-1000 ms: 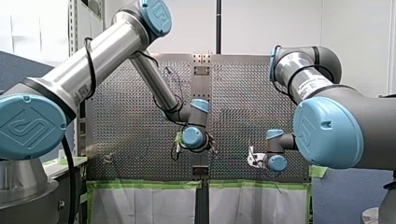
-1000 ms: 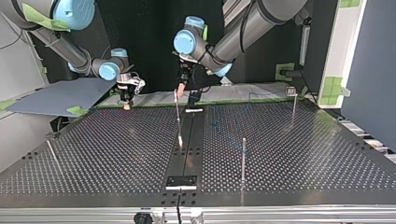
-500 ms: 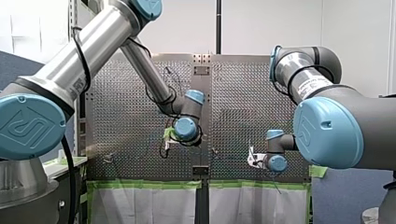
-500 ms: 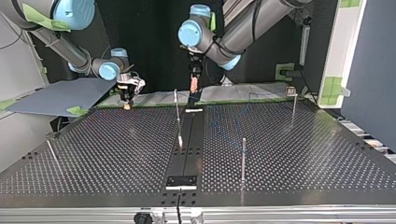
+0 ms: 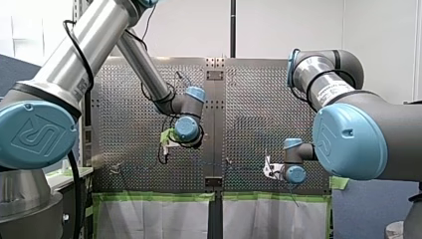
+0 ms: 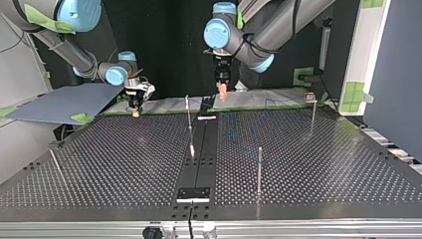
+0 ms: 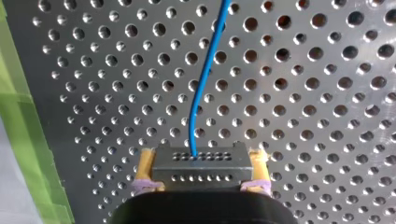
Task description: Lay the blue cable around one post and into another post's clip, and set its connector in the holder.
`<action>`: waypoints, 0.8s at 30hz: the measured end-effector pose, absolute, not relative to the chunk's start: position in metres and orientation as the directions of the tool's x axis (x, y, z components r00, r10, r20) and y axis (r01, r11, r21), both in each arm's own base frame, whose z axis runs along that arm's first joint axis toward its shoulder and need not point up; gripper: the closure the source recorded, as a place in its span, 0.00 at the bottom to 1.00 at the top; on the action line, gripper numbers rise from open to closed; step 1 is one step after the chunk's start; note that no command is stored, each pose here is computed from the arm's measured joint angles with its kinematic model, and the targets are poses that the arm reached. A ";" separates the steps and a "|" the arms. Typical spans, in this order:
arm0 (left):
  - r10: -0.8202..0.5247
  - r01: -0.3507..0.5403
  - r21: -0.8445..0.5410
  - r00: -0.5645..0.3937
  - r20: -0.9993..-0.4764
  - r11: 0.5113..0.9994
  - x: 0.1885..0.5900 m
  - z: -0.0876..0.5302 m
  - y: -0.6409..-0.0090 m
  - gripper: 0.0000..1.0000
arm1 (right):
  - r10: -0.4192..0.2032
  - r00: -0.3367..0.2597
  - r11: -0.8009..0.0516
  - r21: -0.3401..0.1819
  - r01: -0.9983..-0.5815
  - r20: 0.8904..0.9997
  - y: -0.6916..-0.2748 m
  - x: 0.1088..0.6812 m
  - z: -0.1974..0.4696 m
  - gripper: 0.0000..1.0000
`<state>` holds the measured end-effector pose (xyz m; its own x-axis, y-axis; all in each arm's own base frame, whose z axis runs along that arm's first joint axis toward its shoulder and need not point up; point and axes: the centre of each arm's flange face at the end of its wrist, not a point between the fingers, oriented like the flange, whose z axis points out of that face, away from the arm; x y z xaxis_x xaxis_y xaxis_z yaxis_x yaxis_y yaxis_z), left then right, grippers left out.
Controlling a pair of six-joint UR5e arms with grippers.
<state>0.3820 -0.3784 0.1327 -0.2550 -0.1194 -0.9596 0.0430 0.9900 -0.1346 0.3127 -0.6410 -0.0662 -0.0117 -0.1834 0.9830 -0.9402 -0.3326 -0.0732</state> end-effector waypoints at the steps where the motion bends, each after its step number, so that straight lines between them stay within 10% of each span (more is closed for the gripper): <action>1: -0.136 0.041 -0.150 -0.248 -0.959 0.988 0.385 0.137 -0.376 0.01 | -0.183 -0.012 -0.334 -0.074 -0.940 0.983 -0.641 0.313 -0.066 1.00; 24: -0.413 -0.001 -0.414 -0.065 -0.908 0.910 0.454 0.250 -0.310 0.01 | -0.186 -0.012 -0.348 -0.077 -0.934 0.983 -0.639 0.316 -0.067 1.00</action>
